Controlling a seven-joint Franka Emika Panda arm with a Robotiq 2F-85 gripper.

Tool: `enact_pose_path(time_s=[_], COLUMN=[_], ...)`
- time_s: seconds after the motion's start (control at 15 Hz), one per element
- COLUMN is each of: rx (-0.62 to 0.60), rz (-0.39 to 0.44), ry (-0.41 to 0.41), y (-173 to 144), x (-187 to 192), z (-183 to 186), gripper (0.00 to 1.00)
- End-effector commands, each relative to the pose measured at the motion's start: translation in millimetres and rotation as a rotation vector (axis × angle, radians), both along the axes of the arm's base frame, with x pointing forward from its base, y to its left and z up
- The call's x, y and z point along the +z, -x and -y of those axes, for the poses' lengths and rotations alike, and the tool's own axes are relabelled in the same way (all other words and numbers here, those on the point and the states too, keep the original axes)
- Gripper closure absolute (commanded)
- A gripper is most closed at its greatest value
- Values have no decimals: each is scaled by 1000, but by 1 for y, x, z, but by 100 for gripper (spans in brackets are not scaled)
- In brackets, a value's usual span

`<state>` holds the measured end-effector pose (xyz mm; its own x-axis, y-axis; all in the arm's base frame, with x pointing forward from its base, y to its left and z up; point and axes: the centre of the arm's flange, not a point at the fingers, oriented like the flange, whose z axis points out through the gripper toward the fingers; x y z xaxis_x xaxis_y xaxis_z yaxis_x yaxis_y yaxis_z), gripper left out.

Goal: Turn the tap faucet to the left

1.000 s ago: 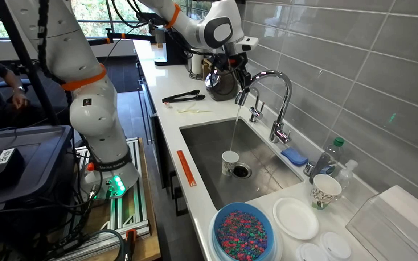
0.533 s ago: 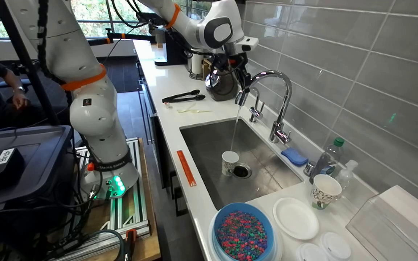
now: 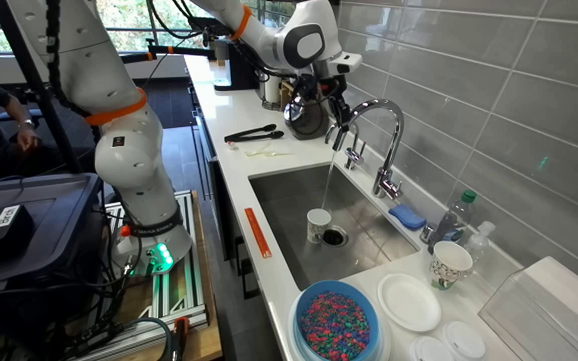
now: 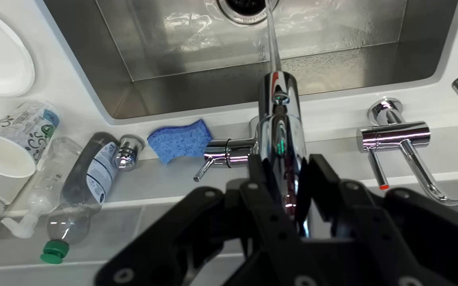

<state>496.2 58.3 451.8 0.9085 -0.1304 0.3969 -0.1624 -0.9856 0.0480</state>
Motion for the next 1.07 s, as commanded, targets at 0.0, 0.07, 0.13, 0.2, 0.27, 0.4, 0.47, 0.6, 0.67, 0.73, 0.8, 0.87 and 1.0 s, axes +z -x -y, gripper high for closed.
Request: enact_pose_path(time_s=[0.0, 0.07, 0.13, 0.2, 0.27, 0.4, 0.47, 0.6, 0.67, 0.73, 0.8, 0.87, 1.0], rx=[-56, -62, -66, -67, -67, -67, -65, -64, -64, -63, -56, -46, -25], rz=[25, 25, 25, 23, 23, 22, 22, 22, 22, 22, 22, 19, 13], ry=[26, 28, 30, 33, 36, 41, 43, 46, 46, 46, 40, 38, 31], y=[-5, -5, -5, -6, -6, -6, -6, -6, -6, -6, -6, -6, -3], x=[4, 4, 4, 3, 3, 3, 3, 2, 2, 3, 3, 3, 3], z=[20, 23, 26, 27, 29, 30, 30, 31, 31, 31, 30, 27, 19], gripper=[92, 92, 92, 92, 92, 92, 92, 92, 92, 92, 92, 92, 92])
